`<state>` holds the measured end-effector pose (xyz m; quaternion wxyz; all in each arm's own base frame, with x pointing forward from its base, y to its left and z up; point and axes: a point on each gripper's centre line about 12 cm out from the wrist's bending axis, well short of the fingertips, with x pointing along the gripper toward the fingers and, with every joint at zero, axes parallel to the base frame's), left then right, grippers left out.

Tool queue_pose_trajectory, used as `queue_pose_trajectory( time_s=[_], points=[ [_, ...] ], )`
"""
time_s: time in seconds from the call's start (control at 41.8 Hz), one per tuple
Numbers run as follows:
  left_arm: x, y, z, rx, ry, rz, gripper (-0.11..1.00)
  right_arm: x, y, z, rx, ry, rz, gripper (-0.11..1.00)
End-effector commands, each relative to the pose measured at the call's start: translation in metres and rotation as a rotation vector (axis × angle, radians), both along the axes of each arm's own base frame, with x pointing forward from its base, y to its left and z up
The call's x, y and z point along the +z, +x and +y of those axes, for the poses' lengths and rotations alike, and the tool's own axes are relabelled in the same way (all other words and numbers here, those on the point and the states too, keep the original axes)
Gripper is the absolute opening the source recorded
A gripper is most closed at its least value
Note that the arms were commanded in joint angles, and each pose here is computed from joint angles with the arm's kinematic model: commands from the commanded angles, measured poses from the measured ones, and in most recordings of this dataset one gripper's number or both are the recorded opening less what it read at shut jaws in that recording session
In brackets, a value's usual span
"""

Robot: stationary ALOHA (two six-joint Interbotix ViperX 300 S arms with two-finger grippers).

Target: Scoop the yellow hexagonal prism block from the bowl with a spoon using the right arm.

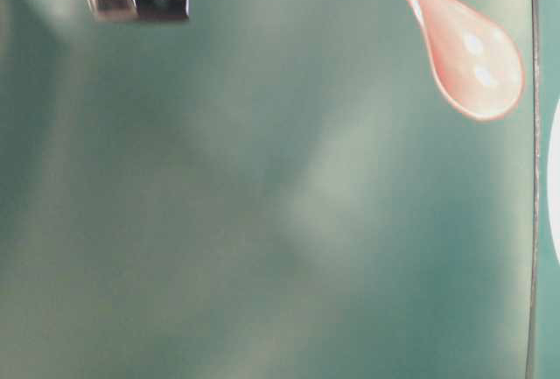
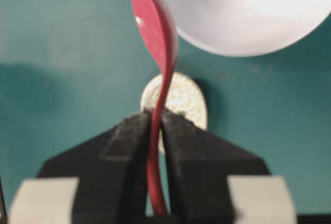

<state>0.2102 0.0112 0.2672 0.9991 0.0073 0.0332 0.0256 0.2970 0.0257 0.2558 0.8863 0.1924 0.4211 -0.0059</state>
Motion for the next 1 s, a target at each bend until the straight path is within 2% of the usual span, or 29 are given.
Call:
queue_pose_trajectory(
  time_s=[0.0, 0.167, 0.359, 0.574, 0.981],
  points=[
    [0.009, 0.003, 0.000, 0.001, 0.003, -0.027, 0.01, -0.002, -0.006, 0.008, 0.004, 0.016, -0.025, 0.11],
    [0.010, 0.003, 0.000, 0.001, 0.003, -0.029, 0.01, -0.025, -0.014, 0.018, -0.014, 0.051, 0.006, 0.11],
    [0.010, 0.003, 0.000, 0.000, 0.003, -0.032, 0.01, -0.049, -0.023, 0.028, -0.029, 0.078, -0.013, 0.11],
    [0.011, 0.003, 0.000, 0.000, 0.004, -0.041, 0.01, -0.069, -0.031, 0.029, -0.063, 0.101, 0.000, 0.11],
    [0.011, 0.003, 0.000, 0.000, 0.004, -0.041, 0.01, -0.092, -0.034, 0.031, -0.071, 0.094, 0.052, 0.10]
  ],
)
